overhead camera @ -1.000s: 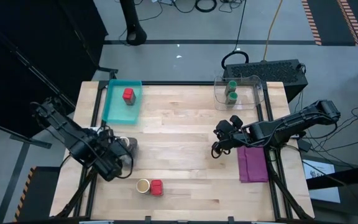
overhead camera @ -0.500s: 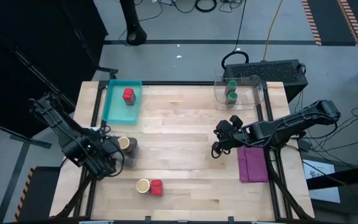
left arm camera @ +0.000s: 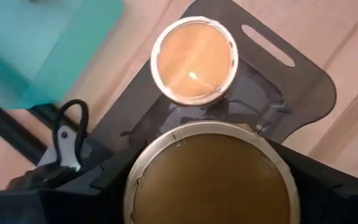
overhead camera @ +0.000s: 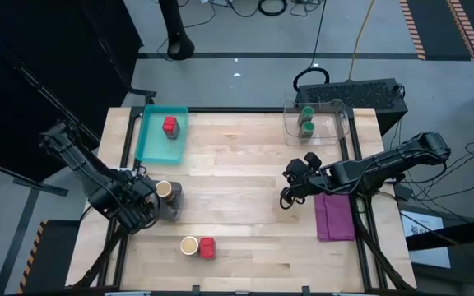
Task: Sort spices by type
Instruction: Put the top gold seasoning bottle into the black bin
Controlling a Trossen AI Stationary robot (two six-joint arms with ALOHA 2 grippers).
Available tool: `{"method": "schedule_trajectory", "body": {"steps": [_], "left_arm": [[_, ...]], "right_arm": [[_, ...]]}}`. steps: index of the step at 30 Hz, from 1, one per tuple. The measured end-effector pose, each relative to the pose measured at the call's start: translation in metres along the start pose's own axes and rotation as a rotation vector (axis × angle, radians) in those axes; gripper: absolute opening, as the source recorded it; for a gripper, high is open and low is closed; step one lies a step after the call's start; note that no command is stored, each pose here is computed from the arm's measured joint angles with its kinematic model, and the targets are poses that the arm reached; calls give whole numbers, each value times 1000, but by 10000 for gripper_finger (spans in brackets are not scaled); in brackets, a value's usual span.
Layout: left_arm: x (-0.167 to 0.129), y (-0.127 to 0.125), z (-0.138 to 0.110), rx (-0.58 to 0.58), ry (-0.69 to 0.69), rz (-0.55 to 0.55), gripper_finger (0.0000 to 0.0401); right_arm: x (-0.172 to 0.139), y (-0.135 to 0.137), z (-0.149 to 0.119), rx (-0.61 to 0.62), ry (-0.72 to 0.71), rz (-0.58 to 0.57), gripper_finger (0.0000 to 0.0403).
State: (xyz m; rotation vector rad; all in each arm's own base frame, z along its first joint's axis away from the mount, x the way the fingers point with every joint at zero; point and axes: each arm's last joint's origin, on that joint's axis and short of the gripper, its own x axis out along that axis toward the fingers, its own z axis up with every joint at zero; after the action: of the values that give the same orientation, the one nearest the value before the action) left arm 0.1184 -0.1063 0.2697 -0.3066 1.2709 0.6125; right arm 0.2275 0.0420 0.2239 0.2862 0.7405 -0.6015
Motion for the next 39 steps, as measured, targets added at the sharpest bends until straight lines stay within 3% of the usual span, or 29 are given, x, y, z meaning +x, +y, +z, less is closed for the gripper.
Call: {"method": "schedule_trajectory", "body": {"steps": [25,39], "left_arm": [[63,5,-20,-105,-42,-74,279],[65,5,-20,-118,-66,-75,279]], "right_arm": [[0,0,0,0,0,0,0],[0,0,0,0,0,0,0]]}}
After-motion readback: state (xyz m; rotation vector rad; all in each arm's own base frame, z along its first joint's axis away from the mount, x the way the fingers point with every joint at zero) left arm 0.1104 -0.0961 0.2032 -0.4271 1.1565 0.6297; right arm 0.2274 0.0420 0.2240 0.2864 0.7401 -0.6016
